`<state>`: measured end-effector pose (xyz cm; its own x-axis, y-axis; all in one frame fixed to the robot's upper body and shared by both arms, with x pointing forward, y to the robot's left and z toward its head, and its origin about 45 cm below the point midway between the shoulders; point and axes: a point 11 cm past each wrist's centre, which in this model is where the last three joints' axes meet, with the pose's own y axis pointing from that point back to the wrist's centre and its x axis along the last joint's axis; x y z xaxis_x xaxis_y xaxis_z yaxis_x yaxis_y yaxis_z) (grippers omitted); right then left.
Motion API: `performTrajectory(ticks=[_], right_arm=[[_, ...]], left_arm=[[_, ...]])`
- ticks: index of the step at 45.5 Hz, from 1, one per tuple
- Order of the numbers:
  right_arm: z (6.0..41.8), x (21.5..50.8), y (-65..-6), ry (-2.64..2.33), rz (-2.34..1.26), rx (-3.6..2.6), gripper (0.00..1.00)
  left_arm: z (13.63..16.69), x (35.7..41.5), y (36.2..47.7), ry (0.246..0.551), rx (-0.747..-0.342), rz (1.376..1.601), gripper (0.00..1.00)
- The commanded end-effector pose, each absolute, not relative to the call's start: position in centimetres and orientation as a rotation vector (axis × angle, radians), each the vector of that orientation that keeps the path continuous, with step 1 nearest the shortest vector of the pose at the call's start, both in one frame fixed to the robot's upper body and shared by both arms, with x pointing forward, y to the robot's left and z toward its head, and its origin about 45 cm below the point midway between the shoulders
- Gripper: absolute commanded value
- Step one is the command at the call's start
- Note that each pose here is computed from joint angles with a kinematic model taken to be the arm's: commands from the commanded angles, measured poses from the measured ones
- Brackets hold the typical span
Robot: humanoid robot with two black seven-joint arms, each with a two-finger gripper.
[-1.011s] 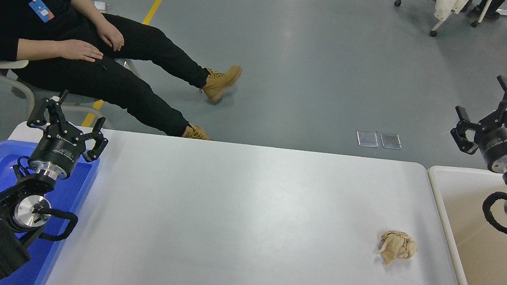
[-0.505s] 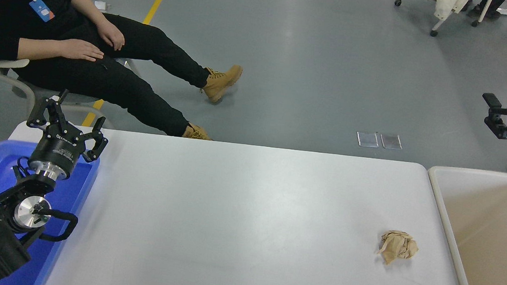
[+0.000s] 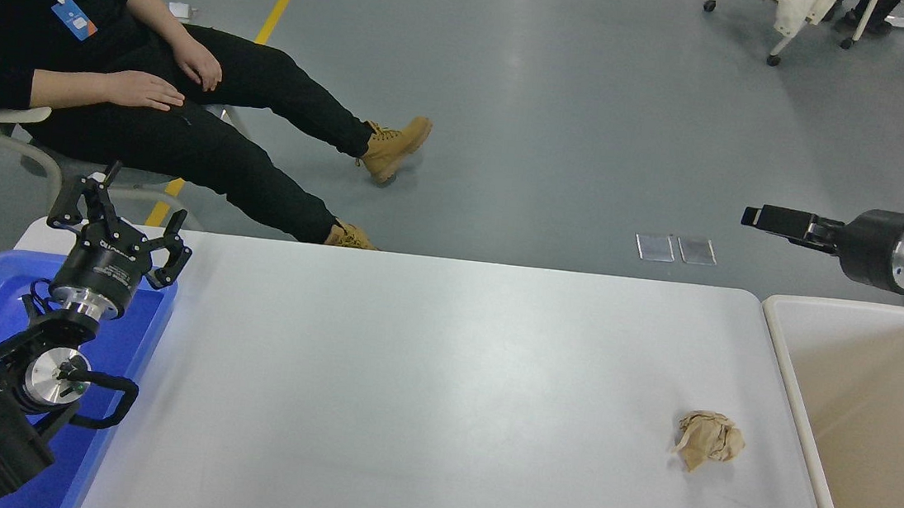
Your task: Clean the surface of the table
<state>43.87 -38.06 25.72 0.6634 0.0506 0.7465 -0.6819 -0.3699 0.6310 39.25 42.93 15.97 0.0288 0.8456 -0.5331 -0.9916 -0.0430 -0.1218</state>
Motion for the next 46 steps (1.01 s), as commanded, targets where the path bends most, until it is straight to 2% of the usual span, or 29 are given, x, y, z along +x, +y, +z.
performTrajectory(ticks=[1, 7, 12, 46], right_arm=[[20.1, 39.4, -36.6, -0.014, 0.850, 1.740, 1.00], [15.6, 37.4, -36.0, 0.069, 0.798, 1.757, 1.00], [13.6, 37.1, -36.3, 0.061, 0.797, 1.745, 1.00], [11.9, 36.4, -37.0, 0.017, 0.785, 1.754, 1.00]], left_arm=[[15.97, 39.25, 42.9, 0.339, -0.545, 1.530, 1.00], [15.97, 39.25, 42.9, 0.339, -0.545, 1.530, 1.00], [15.97, 39.25, 42.9, 0.339, -0.545, 1.530, 1.00], [15.97, 39.25, 42.9, 0.339, -0.545, 1.530, 1.00]])
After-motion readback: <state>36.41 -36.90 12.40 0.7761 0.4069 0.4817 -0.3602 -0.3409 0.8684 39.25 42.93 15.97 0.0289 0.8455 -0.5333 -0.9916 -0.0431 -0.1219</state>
